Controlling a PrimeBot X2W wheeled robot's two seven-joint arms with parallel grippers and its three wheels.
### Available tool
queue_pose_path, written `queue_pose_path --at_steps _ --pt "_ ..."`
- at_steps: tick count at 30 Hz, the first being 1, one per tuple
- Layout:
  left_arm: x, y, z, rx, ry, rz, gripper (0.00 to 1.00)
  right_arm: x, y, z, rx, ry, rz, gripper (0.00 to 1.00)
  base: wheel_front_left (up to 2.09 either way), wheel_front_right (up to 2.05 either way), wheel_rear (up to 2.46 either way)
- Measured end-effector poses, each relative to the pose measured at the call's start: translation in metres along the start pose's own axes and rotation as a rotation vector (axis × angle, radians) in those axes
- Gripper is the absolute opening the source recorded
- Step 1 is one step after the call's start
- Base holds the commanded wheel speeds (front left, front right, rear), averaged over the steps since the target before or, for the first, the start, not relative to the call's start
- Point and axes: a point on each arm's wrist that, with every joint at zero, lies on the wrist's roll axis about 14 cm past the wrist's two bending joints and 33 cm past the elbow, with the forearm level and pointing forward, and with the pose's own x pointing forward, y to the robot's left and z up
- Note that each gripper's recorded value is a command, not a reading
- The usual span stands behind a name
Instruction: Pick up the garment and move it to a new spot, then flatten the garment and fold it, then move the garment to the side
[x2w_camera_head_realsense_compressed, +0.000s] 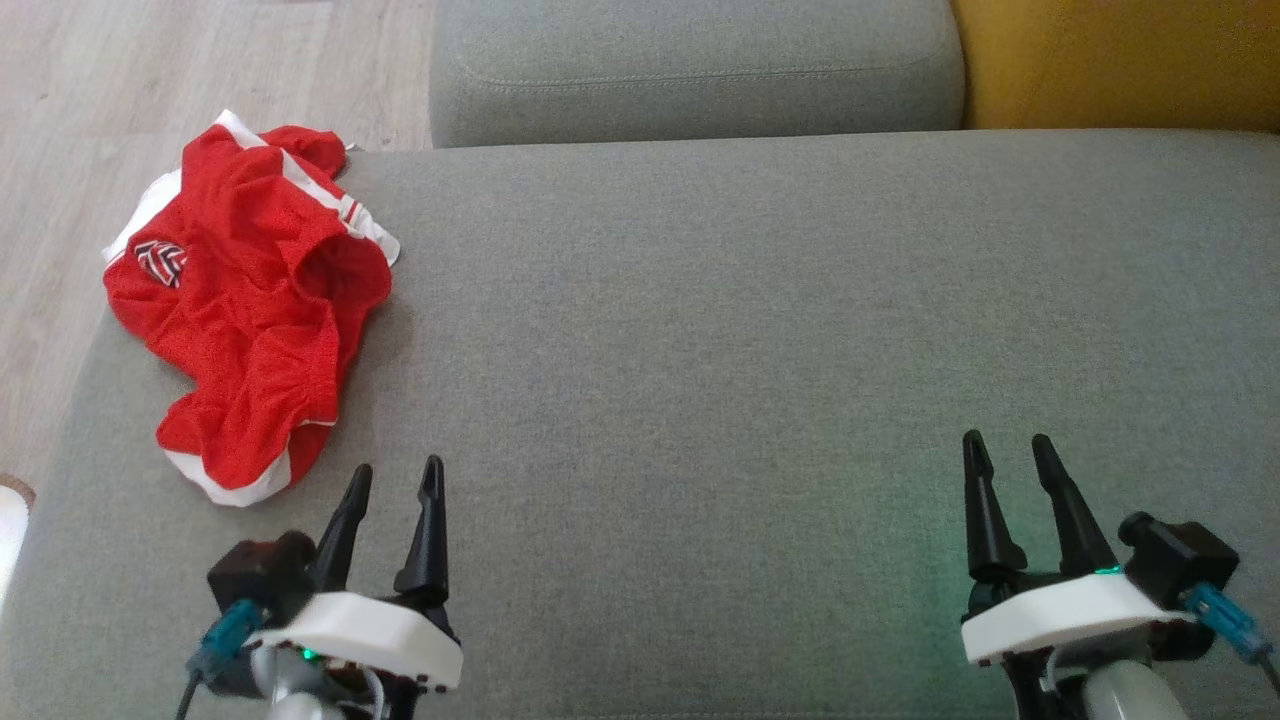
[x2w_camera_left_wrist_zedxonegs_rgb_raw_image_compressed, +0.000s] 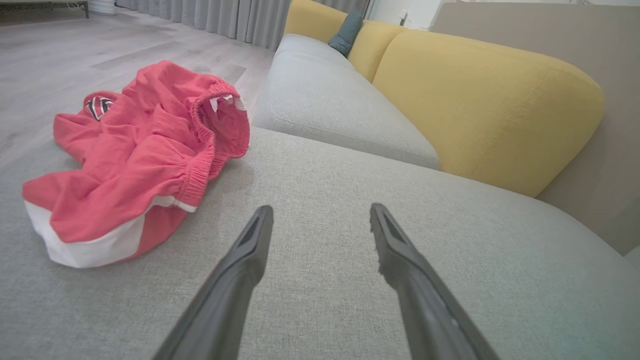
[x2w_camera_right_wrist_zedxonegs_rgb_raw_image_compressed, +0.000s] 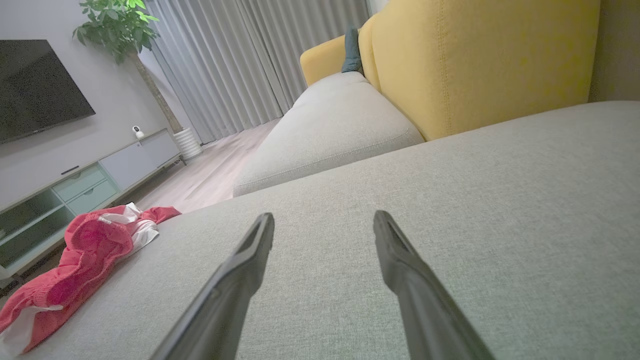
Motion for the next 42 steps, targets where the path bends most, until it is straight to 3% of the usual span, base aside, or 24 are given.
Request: queue_pose_path --at_steps 25,42 --pt "-0.003 -0.013 0.011 0.257 -0.078 -0.062 1.0 0.001 0.014 0.008 -0.237 -0.051 0.068 1.0 0.0 0.0 0.0" --pt "-0.005 -0.009 0.006 0.255 -0.062 -0.052 1.0 0.0 0.013 0.007 -0.239 -0.046 0.066 1.0 0.0 0.0 0.0"
